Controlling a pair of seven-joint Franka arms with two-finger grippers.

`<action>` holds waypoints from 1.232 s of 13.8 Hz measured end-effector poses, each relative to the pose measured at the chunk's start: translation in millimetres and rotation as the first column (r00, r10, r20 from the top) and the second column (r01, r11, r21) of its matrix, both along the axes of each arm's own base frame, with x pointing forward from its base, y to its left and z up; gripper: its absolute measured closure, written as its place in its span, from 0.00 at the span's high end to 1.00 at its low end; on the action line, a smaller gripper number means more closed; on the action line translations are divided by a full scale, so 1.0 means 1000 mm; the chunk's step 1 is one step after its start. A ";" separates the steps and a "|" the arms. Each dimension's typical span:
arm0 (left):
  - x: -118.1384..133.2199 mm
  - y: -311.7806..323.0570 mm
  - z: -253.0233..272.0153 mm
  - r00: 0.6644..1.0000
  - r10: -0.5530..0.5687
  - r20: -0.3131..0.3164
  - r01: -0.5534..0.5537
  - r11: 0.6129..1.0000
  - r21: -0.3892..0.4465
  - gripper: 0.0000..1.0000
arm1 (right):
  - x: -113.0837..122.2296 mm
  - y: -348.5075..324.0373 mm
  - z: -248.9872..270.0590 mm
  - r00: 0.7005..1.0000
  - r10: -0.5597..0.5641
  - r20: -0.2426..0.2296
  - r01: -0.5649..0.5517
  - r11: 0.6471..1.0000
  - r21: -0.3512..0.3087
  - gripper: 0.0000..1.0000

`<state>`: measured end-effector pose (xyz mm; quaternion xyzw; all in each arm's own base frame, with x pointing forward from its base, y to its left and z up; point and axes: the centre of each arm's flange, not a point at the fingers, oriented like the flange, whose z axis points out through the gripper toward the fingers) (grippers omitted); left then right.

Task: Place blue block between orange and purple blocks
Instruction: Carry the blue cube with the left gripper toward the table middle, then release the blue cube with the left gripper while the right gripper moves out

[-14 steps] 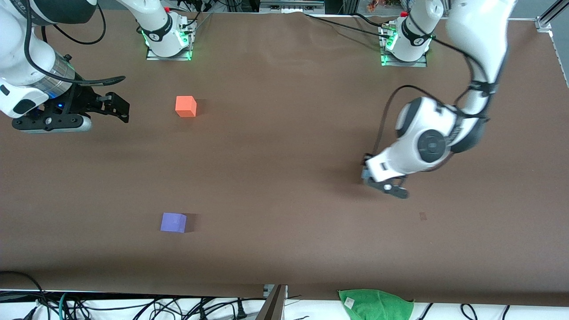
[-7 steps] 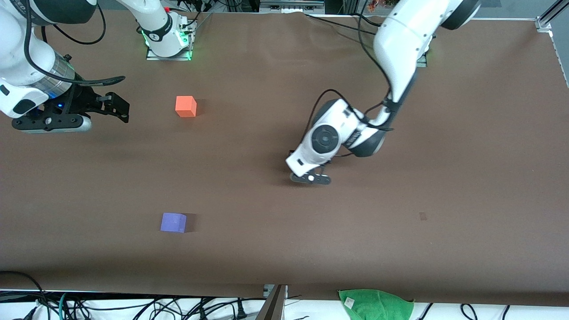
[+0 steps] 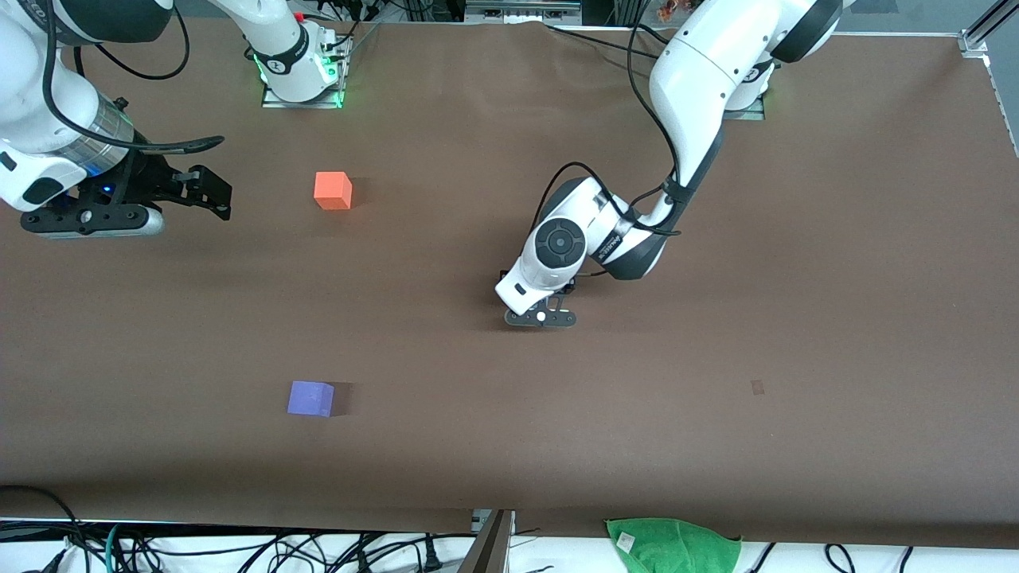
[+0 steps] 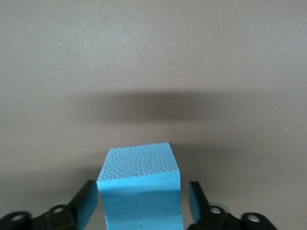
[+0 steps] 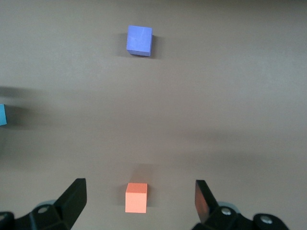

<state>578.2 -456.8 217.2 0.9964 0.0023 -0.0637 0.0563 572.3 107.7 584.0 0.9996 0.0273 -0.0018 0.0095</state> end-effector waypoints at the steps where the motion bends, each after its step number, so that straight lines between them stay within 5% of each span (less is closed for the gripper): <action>1: 0.003 0.001 0.010 1.000 0.001 0.003 -0.001 1.000 -0.001 1.00 | 0.000 0.000 0.000 1.000 0.000 0.002 0.000 1.000 0.000 1.00; 7: 0.032 0.108 0.205 0.997 0.068 -0.025 -0.065 0.994 0.086 1.00 | 0.008 0.010 -0.005 0.999 0.013 0.032 -0.013 1.000 0.014 1.00; 10: 0.037 0.190 0.284 0.999 -0.050 -0.011 0.050 0.996 0.072 1.00 | 0.014 0.025 -0.029 0.999 0.031 -0.006 -0.031 0.999 0.022 1.00; 17: 0.039 0.319 0.339 1.000 0.001 -0.025 0.002 0.992 0.129 1.00 | -0.014 0.141 -0.056 0.969 0.247 -0.029 -0.248 0.967 -0.058 1.00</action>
